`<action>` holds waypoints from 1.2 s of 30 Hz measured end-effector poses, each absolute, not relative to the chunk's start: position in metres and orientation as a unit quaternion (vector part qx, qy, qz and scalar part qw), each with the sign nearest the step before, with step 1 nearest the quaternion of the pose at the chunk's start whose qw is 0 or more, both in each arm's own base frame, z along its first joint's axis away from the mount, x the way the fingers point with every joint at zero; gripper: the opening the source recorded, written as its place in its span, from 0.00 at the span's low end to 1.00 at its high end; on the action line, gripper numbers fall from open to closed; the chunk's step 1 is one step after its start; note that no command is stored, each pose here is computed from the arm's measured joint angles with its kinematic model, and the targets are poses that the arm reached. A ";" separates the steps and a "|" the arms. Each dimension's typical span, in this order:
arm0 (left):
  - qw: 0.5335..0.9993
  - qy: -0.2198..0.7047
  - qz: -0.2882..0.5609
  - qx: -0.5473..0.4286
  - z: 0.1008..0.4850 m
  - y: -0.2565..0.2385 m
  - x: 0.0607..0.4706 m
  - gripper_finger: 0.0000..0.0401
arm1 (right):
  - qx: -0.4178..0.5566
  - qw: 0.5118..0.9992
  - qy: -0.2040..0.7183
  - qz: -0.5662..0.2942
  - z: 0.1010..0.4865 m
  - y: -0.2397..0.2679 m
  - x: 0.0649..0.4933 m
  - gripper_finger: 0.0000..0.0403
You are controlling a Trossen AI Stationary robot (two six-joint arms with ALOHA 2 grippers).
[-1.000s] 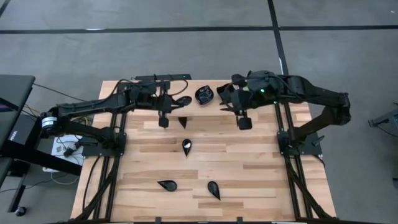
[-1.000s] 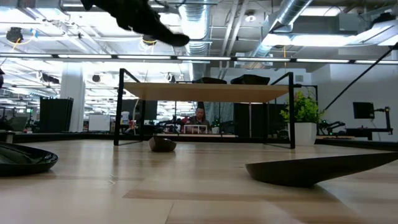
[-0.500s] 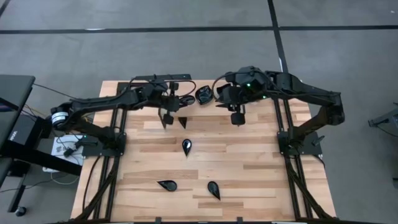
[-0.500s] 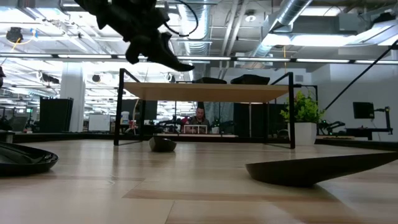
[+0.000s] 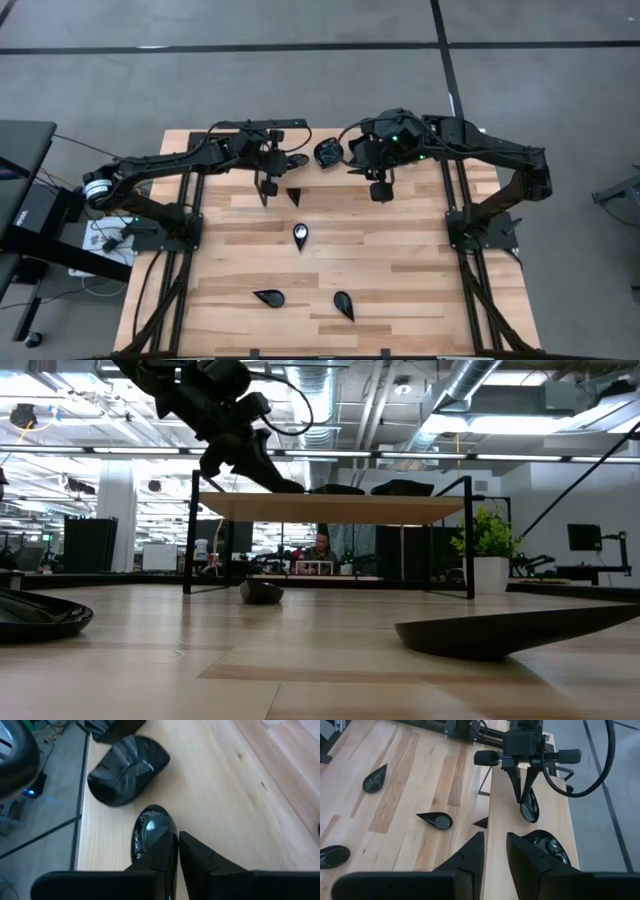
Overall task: Pick & Place Mini shaped plates
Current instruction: Put the black drop shaped plate on the shelf, then stack the black drop shaped plate on the black drop shaped plate on the shelf
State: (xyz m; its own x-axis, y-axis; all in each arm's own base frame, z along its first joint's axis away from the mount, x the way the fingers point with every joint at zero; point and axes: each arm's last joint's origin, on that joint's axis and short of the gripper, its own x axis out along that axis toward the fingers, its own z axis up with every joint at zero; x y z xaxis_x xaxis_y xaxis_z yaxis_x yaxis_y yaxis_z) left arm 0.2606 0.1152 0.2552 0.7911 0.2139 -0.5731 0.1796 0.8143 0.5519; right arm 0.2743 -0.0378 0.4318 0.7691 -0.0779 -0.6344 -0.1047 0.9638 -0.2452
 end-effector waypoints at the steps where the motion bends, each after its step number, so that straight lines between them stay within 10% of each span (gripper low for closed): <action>1: 0.896 0.325 0.011 0.303 0.254 0.116 0.260 0.10 | -0.134 0.931 0.340 0.007 0.432 -0.038 0.274 0.19; 22: 0.910 0.325 0.032 0.254 0.248 0.118 0.258 0.23 | -0.132 0.931 0.340 0.006 0.432 -0.038 0.274 0.19; 36: 0.960 0.184 0.075 0.196 0.314 0.082 0.222 0.25 | -0.095 0.932 0.350 -0.005 0.427 -0.038 0.279 0.19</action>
State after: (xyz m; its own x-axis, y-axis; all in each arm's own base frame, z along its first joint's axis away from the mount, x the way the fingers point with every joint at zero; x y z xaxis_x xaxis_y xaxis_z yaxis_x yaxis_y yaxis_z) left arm 0.2215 0.0820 0.3143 0.9212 0.2168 -0.3232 -0.0731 0.9120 0.4037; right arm 0.2787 -0.0385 0.4274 0.7552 -0.0764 -0.6511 -0.0559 0.9821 -0.1801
